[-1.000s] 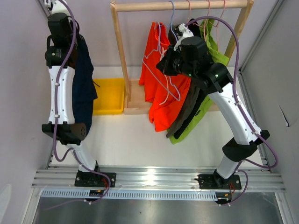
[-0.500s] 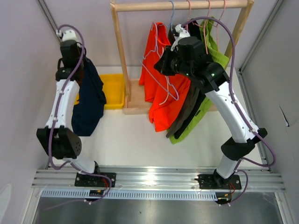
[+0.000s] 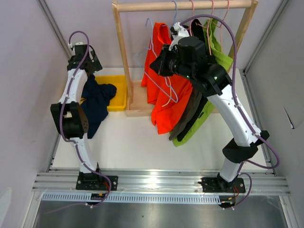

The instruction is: Remove the shorts from the hanger

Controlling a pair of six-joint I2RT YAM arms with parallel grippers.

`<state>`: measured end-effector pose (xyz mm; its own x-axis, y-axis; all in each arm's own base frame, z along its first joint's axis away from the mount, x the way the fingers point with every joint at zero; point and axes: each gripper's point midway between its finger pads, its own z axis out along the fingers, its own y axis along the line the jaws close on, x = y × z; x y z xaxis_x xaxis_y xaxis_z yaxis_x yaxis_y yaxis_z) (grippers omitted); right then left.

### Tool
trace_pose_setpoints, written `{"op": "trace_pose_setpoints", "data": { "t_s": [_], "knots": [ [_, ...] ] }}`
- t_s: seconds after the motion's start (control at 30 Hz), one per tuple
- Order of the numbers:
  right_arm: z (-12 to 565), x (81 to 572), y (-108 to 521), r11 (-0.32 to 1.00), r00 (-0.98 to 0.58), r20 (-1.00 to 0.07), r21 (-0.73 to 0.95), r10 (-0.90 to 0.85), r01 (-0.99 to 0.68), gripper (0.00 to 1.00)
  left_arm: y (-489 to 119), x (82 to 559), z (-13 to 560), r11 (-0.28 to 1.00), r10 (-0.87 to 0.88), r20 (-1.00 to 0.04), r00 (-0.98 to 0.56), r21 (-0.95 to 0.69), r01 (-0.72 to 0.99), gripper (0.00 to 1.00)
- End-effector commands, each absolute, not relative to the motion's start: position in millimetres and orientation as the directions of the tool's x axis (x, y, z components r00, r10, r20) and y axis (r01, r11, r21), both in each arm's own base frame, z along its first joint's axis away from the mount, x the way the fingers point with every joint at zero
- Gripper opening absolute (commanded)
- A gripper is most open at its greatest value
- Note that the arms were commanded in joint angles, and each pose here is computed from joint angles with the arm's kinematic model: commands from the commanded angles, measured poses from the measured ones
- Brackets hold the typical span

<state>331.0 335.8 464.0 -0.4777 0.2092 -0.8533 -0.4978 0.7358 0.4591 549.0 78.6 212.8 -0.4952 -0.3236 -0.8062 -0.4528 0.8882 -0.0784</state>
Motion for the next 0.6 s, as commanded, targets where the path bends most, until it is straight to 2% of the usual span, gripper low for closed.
{"op": "trace_pose_setpoints", "data": {
  "t_s": [0.0, 0.07, 0.3, 0.33, 0.4, 0.57],
  "knots": [
    [516, 320, 338, 0.680, -0.370, -0.887, 0.453, 0.277, -0.576, 0.00, 78, 514, 238, 0.848, -0.414, -0.787, -0.457, -0.151, -0.508, 0.99],
    [532, 322, 336, 0.674, -0.329, -0.895, 0.444, 0.302, -0.591, 0.00, 71, 509, 263, 0.858, -0.409, -0.827, -0.387, -0.204, -0.471, 0.99],
    [550, 364, 342, 0.692, -0.219, -0.896, 0.438, 0.386, -0.574, 0.00, 43, 436, 266, 0.888, -0.386, -0.839, -0.384, -0.226, -0.399, 0.99],
    [544, 375, 347, 0.698, -0.215, -0.895, 0.440, 0.390, -0.565, 0.00, 33, 422, 241, 0.898, -0.377, -0.822, -0.428, -0.210, -0.387, 0.99],
    [545, 393, 347, 0.705, -0.187, -0.888, 0.449, 0.420, -0.549, 0.00, 26, 405, 268, 0.901, -0.374, -0.857, -0.356, -0.245, -0.358, 0.99],
    [525, 435, 359, 0.748, -0.136, -0.894, 0.434, 0.427, -0.502, 0.00, -9, 365, 280, 0.929, -0.338, -0.879, -0.337, -0.254, -0.271, 0.99]
  ]
}}
